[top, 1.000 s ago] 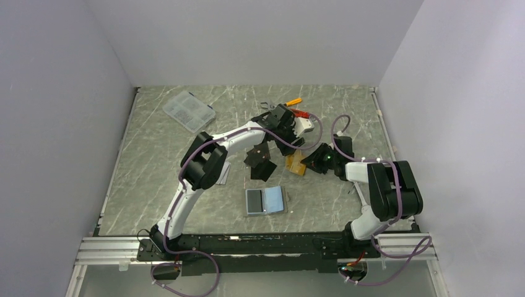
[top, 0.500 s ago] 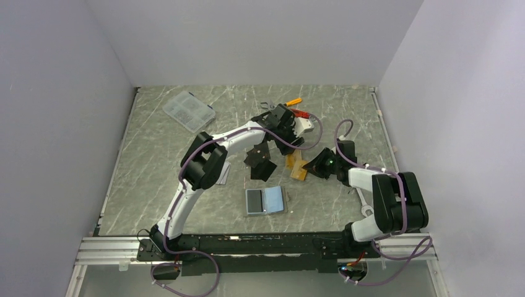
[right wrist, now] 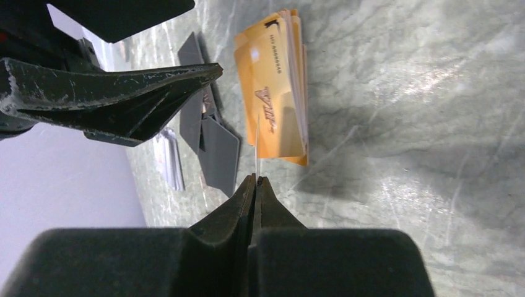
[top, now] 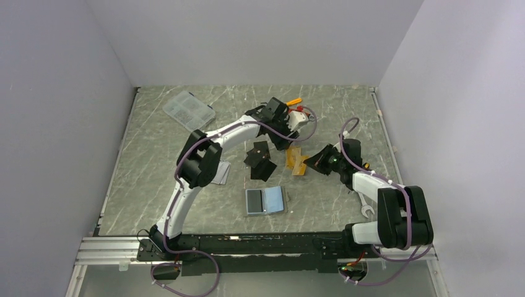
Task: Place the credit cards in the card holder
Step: Pick up the credit card from the center of the board, then turn over the card slot in the card holder.
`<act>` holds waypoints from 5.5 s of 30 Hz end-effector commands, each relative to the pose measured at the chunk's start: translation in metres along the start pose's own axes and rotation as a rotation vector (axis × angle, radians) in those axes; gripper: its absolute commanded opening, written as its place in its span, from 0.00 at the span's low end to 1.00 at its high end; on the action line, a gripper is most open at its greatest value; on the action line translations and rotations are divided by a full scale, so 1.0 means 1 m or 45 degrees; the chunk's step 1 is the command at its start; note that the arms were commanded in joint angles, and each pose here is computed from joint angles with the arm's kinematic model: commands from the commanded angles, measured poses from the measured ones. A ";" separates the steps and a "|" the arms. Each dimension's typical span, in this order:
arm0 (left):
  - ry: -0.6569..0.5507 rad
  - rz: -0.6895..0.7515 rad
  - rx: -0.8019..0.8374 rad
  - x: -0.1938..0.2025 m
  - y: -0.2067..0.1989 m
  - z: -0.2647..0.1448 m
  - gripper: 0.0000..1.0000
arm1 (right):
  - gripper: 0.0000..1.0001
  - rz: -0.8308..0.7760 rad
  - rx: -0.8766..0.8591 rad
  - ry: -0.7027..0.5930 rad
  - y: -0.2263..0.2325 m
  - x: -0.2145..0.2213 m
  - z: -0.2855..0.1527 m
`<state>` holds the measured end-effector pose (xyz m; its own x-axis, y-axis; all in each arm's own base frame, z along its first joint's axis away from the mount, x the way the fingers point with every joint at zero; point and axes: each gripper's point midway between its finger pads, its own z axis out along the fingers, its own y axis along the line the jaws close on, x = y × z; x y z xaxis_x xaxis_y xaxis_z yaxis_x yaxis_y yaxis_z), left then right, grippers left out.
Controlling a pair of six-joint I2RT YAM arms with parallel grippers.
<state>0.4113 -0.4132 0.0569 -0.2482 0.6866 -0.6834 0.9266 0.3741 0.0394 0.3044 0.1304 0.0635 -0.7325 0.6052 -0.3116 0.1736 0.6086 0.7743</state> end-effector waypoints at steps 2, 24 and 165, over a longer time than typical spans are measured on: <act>-0.199 -0.052 0.021 -0.063 0.006 -0.074 0.70 | 0.00 -0.074 -0.169 -0.058 0.040 -0.020 -0.007; -0.481 -0.681 0.895 -0.056 -0.106 -0.229 0.92 | 0.00 -0.457 -0.845 0.034 0.185 0.007 -0.090; 0.264 0.041 0.248 0.163 -0.124 -0.134 0.27 | 0.00 -0.483 0.026 0.417 0.019 0.150 -0.044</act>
<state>0.2146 -0.2605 0.0389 -0.2792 0.8148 -0.5081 0.9596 0.2560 -0.1168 0.1635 0.2086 0.0559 -0.9265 0.1379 -0.3501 -0.1240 0.7665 0.6302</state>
